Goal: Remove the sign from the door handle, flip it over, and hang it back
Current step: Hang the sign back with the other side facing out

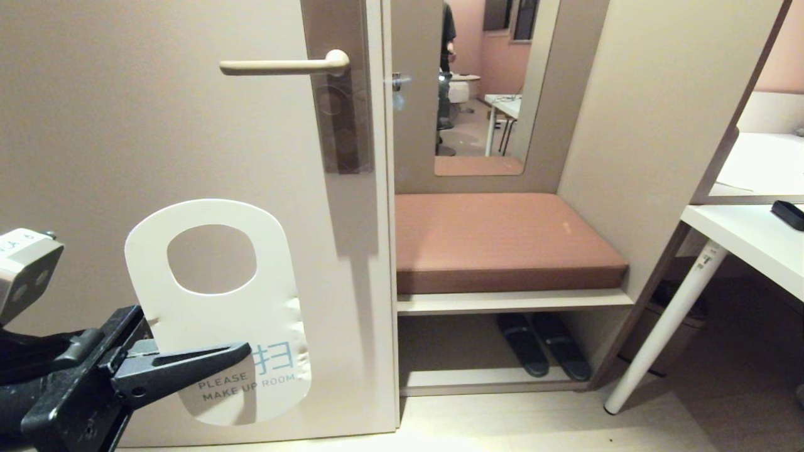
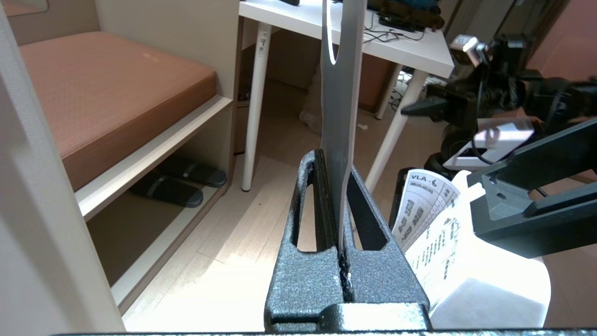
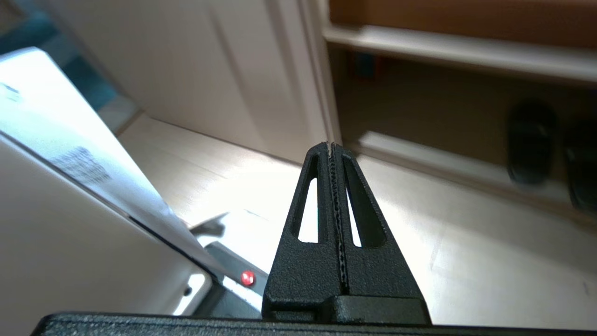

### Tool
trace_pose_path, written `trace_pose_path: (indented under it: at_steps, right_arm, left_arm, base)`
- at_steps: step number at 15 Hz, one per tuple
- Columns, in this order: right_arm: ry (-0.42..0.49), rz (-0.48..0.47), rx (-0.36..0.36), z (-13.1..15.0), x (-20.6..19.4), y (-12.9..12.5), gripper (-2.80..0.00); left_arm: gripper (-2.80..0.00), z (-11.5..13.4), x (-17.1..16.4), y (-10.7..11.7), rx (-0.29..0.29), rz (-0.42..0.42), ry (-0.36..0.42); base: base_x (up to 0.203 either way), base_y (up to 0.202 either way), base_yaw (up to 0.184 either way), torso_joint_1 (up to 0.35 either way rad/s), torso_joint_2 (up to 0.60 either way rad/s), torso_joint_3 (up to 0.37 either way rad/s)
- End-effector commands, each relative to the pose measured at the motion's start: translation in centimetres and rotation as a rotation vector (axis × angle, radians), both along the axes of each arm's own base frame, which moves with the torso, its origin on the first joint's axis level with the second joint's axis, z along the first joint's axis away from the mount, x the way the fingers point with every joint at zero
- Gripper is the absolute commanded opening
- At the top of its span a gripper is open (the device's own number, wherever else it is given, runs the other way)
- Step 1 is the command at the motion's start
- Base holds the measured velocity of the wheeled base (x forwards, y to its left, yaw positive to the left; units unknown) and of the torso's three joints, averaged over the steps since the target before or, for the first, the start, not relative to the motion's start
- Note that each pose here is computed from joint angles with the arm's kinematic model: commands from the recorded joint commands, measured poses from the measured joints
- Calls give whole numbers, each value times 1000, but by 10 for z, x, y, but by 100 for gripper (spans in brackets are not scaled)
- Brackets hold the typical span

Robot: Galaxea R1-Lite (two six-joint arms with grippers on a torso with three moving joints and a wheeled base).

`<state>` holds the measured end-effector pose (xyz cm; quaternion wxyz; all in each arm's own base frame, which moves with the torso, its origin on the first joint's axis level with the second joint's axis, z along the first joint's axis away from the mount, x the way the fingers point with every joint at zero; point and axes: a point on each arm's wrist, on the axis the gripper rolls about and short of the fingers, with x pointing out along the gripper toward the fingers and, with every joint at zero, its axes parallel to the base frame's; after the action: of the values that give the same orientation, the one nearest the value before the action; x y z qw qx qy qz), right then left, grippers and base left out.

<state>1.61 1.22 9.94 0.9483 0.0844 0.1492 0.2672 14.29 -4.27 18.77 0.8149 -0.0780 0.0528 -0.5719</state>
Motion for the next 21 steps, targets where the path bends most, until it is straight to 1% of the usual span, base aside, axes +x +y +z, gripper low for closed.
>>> trace_pose_path:
  at_steps: [1,3,8,13,15,18,19,21]
  right_arm:
    - [-26,-41,-16,-3,-13,0,-280]
    - [-25,-79,-39,-3,-13,-1,-280]
    - [-8,-271,-112,-5,-12,-6,-280]
    - [-80,-469,-153,-11,-27,-11,-280]
    - [-115,-488,-149,-12,-30,-11,-280]
    - [-126,-530,-156,-12,-32,-12,-280]
    - [-126,-560,-166,-14,-31,-13,-280]
    - [-160,-581,-163,-19,-36,-13,-280]
  left_arm:
    - [-280,0,-1,1,-1,2,-3]
    - [-280,-3,-2,4,1,18,6]
    - [-280,-1,-6,9,-2,53,-11]
    - [-280,2,-10,11,-5,62,-33]
    - [-280,3,-12,11,-6,61,-43]
    - [-280,4,-11,11,-7,61,-47]
    - [-280,5,-11,11,-7,58,-48]
    - [-280,5,-11,11,-7,58,-47]
  base:
    - [0,0,0,0,0,0]
    - [0,0,0,0,0,0]
    - [0,0,0,0,0,0]
    - [0,0,0,0,0,0]
    - [0,0,0,0,0,0]
    - [0,0,0,0,0,0]
    - [0,0,0,0,0,0]
    - [0,0,0,0,0,0]
